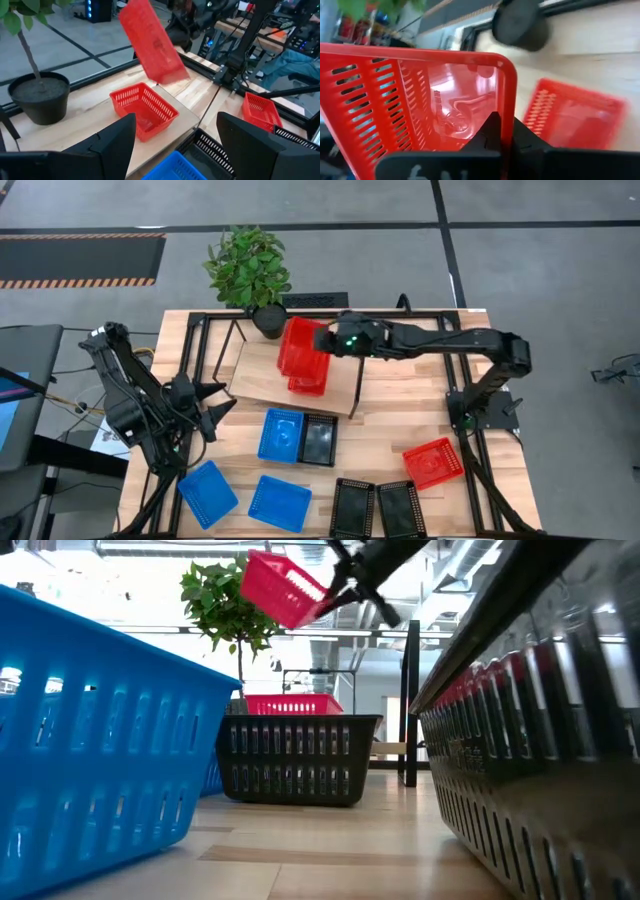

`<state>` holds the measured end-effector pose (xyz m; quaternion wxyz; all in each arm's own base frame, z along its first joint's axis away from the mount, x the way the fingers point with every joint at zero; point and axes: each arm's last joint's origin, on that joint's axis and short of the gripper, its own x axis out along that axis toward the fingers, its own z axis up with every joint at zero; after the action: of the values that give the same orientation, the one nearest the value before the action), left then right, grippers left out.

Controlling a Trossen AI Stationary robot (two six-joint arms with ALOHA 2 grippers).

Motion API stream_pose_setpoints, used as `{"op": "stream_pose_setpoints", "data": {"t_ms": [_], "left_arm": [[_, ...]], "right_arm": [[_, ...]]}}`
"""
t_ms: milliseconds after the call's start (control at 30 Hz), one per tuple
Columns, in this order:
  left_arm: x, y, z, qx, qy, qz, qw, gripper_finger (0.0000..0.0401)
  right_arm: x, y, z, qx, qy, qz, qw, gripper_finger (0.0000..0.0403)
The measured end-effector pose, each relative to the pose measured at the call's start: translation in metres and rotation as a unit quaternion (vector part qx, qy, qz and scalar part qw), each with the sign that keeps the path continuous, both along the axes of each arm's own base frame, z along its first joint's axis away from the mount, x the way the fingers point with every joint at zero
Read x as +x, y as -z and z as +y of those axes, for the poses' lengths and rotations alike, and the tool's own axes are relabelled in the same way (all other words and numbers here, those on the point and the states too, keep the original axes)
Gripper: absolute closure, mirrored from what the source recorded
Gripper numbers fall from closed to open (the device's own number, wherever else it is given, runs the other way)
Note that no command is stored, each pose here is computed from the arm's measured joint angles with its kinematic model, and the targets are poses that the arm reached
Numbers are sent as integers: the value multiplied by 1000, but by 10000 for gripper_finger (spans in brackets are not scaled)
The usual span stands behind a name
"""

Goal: Stack baskets on shelf by color
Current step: Stack the left red basket on top of the other red basket on the shelf

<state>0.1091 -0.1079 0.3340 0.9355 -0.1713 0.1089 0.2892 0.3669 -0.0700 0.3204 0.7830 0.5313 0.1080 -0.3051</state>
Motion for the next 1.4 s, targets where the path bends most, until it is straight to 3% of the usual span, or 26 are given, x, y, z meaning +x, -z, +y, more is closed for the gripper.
{"op": "stream_pose_setpoints", "data": {"t_ms": [433, 900, 1400], "left_arm": [[-1, 1, 1, 9, 3, 17, 1000, 136], [-1, 1, 1, 17, 6, 25, 1000, 136], [-1, 1, 2, 18, 6, 25, 1000, 136]], "right_arm": [[30, 31, -1, 31, 1, 33, 999, 392], [21, 53, -1, 58, 21, 133, 989, 389], [20, 54, -4, 65, 27, 135, 988, 388]]}}
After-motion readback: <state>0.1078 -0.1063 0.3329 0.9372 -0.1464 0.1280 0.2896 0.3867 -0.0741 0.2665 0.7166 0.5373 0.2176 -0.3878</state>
